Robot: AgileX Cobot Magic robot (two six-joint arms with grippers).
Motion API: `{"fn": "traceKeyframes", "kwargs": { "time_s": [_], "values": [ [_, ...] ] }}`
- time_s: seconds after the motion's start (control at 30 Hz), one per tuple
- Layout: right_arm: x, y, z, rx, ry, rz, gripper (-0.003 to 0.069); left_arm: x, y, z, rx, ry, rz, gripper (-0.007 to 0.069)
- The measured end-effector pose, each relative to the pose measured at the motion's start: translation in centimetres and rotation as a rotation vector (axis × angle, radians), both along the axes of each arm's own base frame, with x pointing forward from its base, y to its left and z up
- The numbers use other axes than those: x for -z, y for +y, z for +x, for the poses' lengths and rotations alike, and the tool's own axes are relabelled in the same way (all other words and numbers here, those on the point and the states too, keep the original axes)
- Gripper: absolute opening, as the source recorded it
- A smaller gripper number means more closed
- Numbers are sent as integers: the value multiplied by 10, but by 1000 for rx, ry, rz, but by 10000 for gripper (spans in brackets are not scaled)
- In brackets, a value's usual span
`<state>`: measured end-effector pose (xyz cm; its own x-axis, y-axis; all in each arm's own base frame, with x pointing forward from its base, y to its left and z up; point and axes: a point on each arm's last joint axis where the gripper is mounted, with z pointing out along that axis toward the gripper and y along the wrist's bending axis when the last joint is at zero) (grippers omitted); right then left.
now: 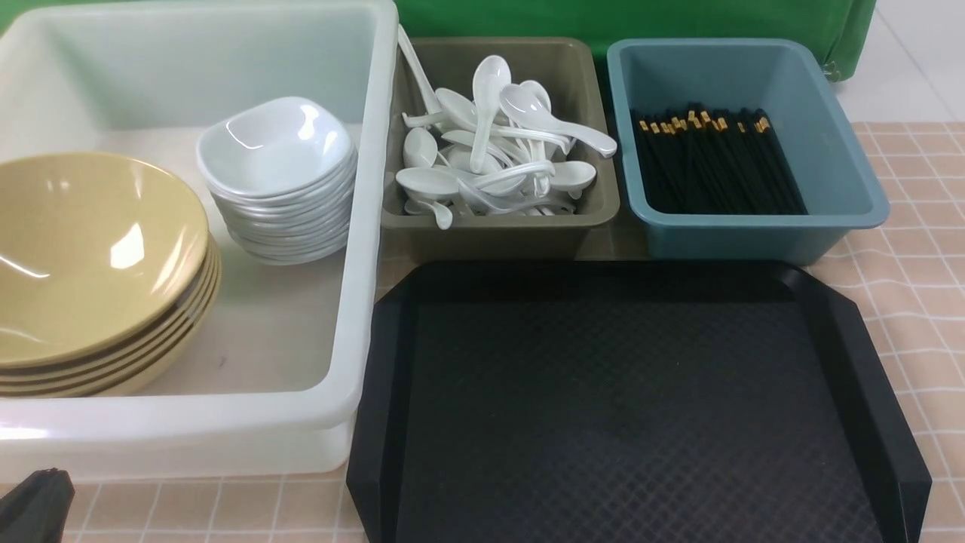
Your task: On brown table put chopsticks spoon bowls plates into blue grey white boxes.
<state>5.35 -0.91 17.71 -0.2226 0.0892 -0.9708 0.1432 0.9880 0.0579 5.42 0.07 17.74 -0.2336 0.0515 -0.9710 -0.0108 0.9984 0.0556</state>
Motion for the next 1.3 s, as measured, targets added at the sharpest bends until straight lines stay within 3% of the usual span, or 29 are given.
{"fn": "traceKeyframes", "kwargs": {
  "time_s": [1.3],
  "values": [
    [0,0,0,0,0,1,108,0,0,0,1,0,3,2]
  ]
}}
